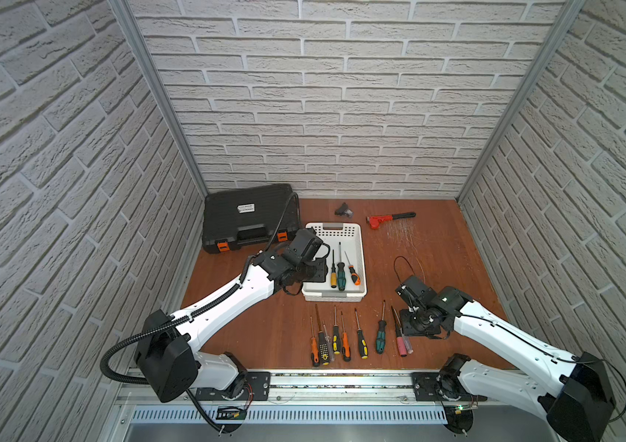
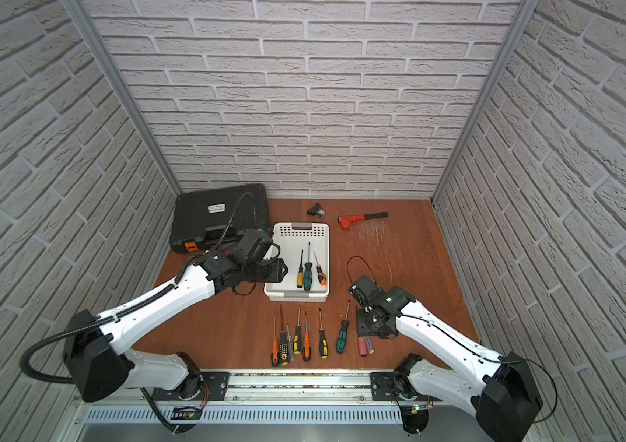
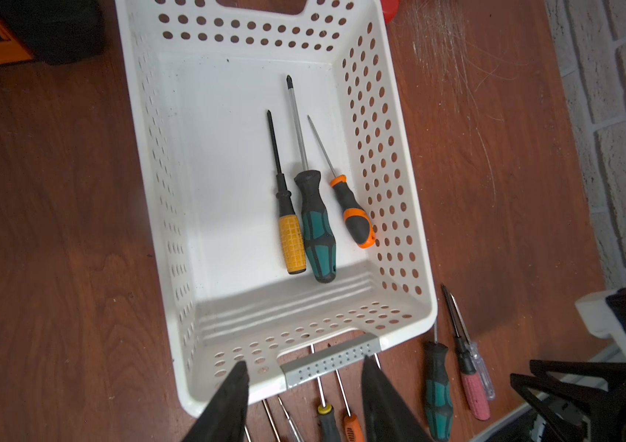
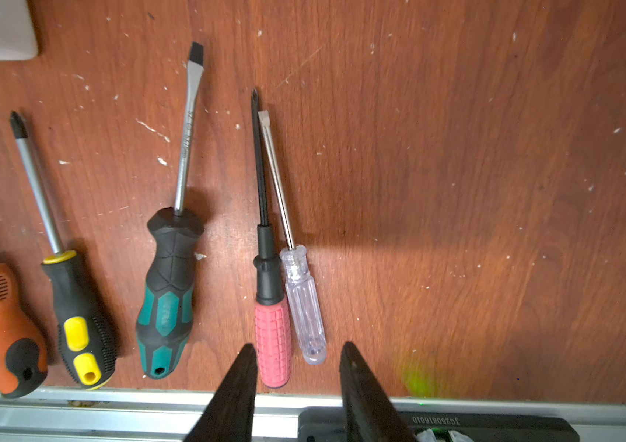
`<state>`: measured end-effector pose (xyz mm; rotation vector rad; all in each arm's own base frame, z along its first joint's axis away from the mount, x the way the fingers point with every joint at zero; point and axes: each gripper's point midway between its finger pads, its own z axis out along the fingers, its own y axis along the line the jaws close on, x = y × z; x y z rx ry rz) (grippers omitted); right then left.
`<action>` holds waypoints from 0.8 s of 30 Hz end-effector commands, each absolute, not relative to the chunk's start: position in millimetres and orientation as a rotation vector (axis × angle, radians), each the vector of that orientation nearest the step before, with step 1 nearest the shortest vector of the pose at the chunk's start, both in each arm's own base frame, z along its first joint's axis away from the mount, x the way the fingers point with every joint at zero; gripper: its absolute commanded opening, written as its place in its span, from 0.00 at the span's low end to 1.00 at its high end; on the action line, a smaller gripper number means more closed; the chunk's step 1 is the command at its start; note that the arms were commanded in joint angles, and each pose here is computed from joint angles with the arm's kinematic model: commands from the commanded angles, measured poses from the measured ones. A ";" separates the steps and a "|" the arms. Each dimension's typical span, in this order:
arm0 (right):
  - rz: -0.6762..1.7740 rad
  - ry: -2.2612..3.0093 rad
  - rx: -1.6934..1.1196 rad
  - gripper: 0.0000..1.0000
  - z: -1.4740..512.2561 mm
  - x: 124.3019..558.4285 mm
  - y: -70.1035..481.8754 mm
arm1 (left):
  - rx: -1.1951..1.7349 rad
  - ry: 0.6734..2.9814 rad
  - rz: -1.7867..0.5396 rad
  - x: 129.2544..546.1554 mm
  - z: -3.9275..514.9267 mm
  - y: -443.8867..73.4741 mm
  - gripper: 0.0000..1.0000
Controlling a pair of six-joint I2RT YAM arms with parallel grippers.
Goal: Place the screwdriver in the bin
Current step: 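Release the yellow screwdriver in the basket while the right gripper grasps the clear-handled screwdriver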
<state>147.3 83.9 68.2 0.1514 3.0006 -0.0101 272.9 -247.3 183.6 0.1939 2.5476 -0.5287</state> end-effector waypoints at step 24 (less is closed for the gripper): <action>-0.154 3.039 0.161 0.34 30.1 155.6 80.8 | 0.054 2.495 -0.533 279.4 191.4 -218.1 0.49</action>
